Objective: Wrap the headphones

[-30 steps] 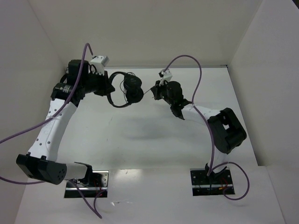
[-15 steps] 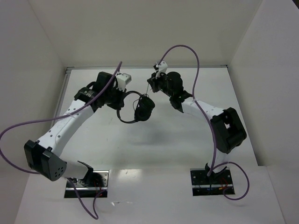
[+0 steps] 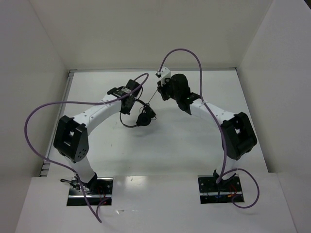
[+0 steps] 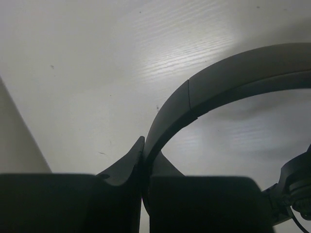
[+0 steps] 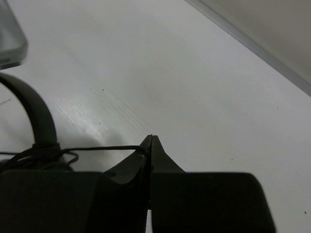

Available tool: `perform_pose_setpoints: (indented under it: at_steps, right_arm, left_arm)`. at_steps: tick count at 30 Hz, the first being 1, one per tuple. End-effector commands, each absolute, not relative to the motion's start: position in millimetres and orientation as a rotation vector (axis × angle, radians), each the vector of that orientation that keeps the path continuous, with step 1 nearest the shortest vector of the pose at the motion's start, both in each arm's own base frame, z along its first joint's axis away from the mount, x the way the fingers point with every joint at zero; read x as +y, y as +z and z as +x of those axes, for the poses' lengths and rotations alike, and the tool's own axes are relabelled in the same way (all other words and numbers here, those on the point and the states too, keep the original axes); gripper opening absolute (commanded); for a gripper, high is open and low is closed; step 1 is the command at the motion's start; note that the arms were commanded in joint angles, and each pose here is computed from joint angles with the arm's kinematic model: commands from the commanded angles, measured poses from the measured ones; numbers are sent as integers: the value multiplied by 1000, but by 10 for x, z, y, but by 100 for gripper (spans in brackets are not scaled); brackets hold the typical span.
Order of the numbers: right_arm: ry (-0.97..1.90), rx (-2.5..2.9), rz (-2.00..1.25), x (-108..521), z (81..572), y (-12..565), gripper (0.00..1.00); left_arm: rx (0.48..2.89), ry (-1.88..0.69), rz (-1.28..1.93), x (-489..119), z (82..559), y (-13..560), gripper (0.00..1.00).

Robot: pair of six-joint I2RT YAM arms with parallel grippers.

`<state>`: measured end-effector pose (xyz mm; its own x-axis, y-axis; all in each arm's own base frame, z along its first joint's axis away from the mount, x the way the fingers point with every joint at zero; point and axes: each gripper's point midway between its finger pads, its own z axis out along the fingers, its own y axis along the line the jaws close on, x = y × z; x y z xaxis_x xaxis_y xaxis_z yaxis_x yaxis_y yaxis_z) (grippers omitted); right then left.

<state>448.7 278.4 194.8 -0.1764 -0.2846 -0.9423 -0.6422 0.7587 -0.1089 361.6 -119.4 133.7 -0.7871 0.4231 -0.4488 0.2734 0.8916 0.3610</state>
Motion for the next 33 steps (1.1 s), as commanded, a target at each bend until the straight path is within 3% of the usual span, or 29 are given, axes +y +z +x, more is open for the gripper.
perform_pose_setpoints:
  at_steps: [1, 12, 18, 27, 33]
  right_arm:
    - [327, 1655, -665, 2608, 4539, 2630, 1]
    - [695, 1759, -593, 2969, 4179, 2715, 1]
    - [963, 1792, -473, 3218, 4063, 2840, 1]
    - [1100, 2021, -337, 3539, 3851, 2115, 1]
    - [1065, 2131, -230, 3551, 3910, 1729, 1]
  left_arm:
    - [2495, 638, 446, -941, 3720, 1321, 0]
    - [2344, 642, 235, -1188, 4407, 1019, 0]
    - [2319, 428, 69, -1358, 4769, 964, 0]
    - [2306, 90, -60, -1766, 5351, 1059, 0]
    - [2324, -124, -86, -2046, 5428, 1065, 0]
